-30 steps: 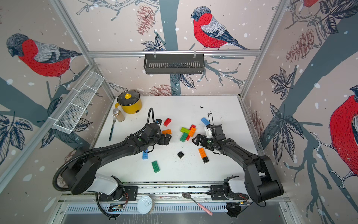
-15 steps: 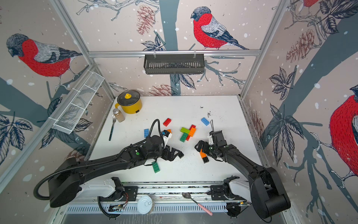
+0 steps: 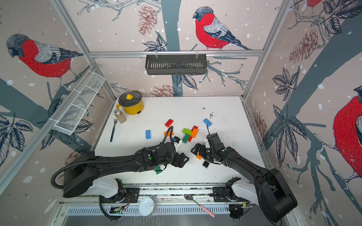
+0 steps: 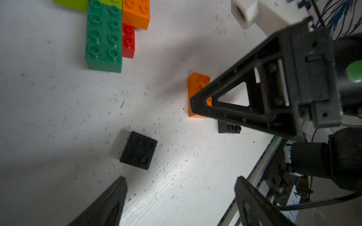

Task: Assemble a small pinwheel with lego
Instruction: Pick up the lego brick from the center of the board.

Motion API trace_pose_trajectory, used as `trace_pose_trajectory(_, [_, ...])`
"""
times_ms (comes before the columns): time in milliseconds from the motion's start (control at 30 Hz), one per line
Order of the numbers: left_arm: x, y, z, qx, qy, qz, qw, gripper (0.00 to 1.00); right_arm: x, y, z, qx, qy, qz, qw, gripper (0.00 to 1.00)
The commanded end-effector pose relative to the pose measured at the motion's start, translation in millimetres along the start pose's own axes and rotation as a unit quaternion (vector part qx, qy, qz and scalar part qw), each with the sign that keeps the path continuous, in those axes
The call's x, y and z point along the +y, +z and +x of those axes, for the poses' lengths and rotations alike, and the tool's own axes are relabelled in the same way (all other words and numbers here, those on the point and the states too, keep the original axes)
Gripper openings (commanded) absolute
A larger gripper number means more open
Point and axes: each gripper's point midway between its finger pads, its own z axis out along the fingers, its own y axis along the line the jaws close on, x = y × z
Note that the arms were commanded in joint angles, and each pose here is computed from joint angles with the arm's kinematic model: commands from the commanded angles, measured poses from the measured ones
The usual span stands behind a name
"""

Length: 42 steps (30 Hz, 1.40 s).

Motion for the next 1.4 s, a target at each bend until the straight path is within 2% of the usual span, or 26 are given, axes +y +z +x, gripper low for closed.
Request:
trace_pose_trajectory(0, [-22.2,12.7,-6.8,-0.021,0.051,-0.008,0.998,0.86,-7.6,-18.0,-27.6,-0.054,-0.007,0.007,0.999,0.99])
trace_pose_trajectory(100, [-29.8,36.2,-3.6,-0.025,0.076,-0.014,0.997,0.83,-15.9,-40.8,-54.4,-0.098,0.005,-0.007,0.995,0.99])
trace_pose_trajectory(167, [-29.5,54.2,-2.2,-0.029,0.09,-0.023,0.995,0.78,-18.1,-53.4,-68.4,-0.114,0.01,-0.014,0.993,0.99])
trace_pose_trajectory(333, [-21.9,79.9,2.6,-0.037,0.107,-0.04,0.993,0.69,-14.8,-64.8,-80.7,-0.107,0.013,-0.037,0.994,0.99])
trace_pose_trajectory(533, [-16.1,92.2,12.1,-0.031,0.124,-0.056,0.99,0.65,-18.2,-64.3,-79.8,-0.105,0.017,-0.048,0.993,0.99])
trace_pose_trajectory(900, [-7.3,112.7,21.8,-0.021,0.122,-0.078,0.989,0.5,-19.0,-66.4,-79.9,-0.109,0.016,-0.054,0.992,0.99])
trace_pose_trajectory(1100, [-9.2,111.4,24.7,-0.021,0.135,-0.075,0.988,0.41,-18.0,-67.9,-80.6,-0.111,0.015,-0.056,0.992,0.99])
trace_pose_trajectory(1367, [-8.2,113.4,33.0,-0.013,0.145,-0.066,0.987,0.36,-18.0,-68.8,-80.4,-0.113,0.012,-0.056,0.992,0.99])
